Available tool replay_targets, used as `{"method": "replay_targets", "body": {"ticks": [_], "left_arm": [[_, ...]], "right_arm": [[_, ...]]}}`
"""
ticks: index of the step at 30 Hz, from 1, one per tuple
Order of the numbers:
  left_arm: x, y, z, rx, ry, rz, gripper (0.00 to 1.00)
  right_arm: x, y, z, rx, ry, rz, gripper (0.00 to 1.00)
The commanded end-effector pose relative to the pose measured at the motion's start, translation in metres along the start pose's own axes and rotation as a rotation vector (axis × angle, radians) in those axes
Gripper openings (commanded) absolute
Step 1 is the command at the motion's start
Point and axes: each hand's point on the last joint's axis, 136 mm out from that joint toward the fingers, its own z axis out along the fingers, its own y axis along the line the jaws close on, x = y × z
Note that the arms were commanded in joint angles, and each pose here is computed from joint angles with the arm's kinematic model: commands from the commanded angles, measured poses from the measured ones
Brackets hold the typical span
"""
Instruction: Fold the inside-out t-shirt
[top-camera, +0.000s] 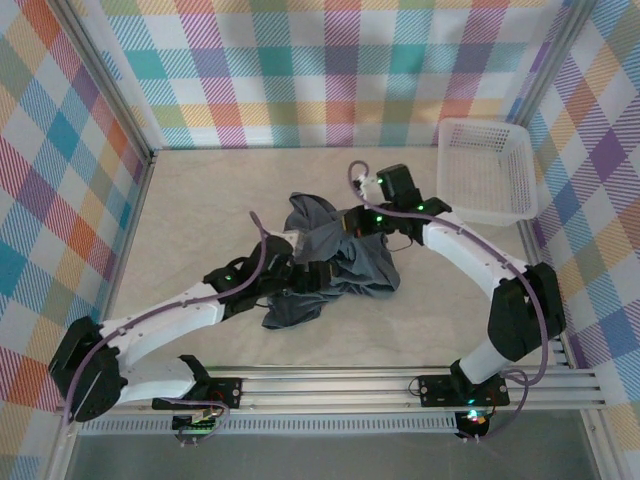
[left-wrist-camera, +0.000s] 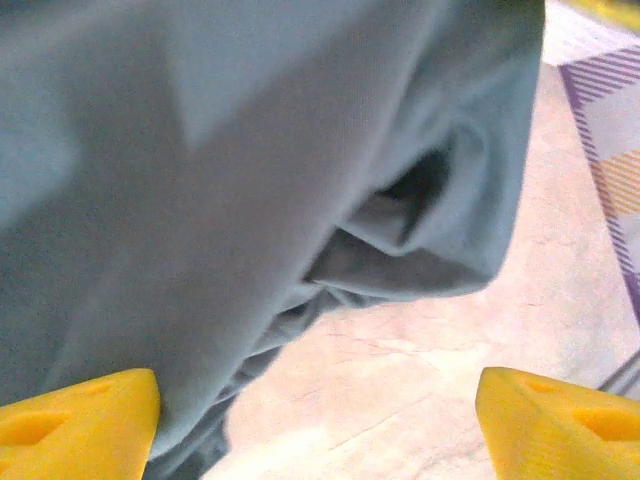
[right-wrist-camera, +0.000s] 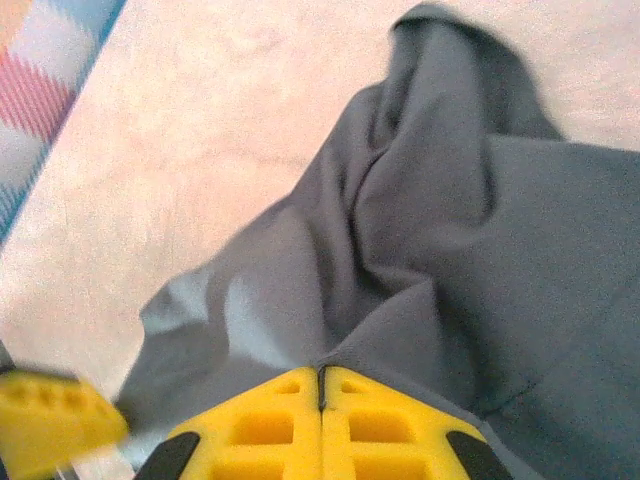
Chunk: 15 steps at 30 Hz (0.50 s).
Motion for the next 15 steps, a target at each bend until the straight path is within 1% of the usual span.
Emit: {"method": "replay_targets", "body": {"ticks": [1,2,4,5,7,8,12,13,14,15], "left_arm": [[-0.001,-0.017,0.03,0.088,-0.01,-0.042,0.81],[-0.003,-0.02,0.037,0.099,-0.008,-0.06,0.81],[-0.003,-0.012,0.058,0.029,0.02,-0.103,0.8],[-0.004,-0.005,0.067,-0.022,0.024,-0.12,0.81],[-0.006,0.018,0.084,-0.135,0.0,-0.177,0.9],[-0.009,0.028,0.092,-0.176,-0.017,-0.201,0.91],[-0.015,0.048,0.116,-0.277,-0.055,-0.255,0.92],[-0.017,0.054,0.116,-0.31,-0.066,-0.266,0.88],[-0.02,0.06,0.113,-0.344,-0.085,-0.276,0.79],[-0.024,0.066,0.108,-0.369,-0.102,-0.287,0.68]], "right_arm": [[-0.025,0.001,-0.006,-0.054,-0.06,0.125,0.0],[-0.027,0.004,-0.006,-0.069,-0.056,0.121,0.0],[-0.031,0.01,-0.004,-0.099,-0.047,0.131,0.0],[-0.032,0.01,-0.004,-0.102,-0.046,0.137,0.0],[-0.034,0.013,-0.005,-0.116,-0.049,0.143,0.0],[-0.035,0.014,-0.005,-0.121,-0.05,0.145,0.0],[-0.037,0.013,-0.009,-0.096,-0.043,0.184,0.0],[-0.036,0.01,-0.01,-0.076,-0.039,0.196,0.0],[-0.036,0.004,-0.011,-0.05,-0.033,0.212,0.0],[-0.035,-0.004,-0.013,-0.022,-0.025,0.234,0.0]]}}
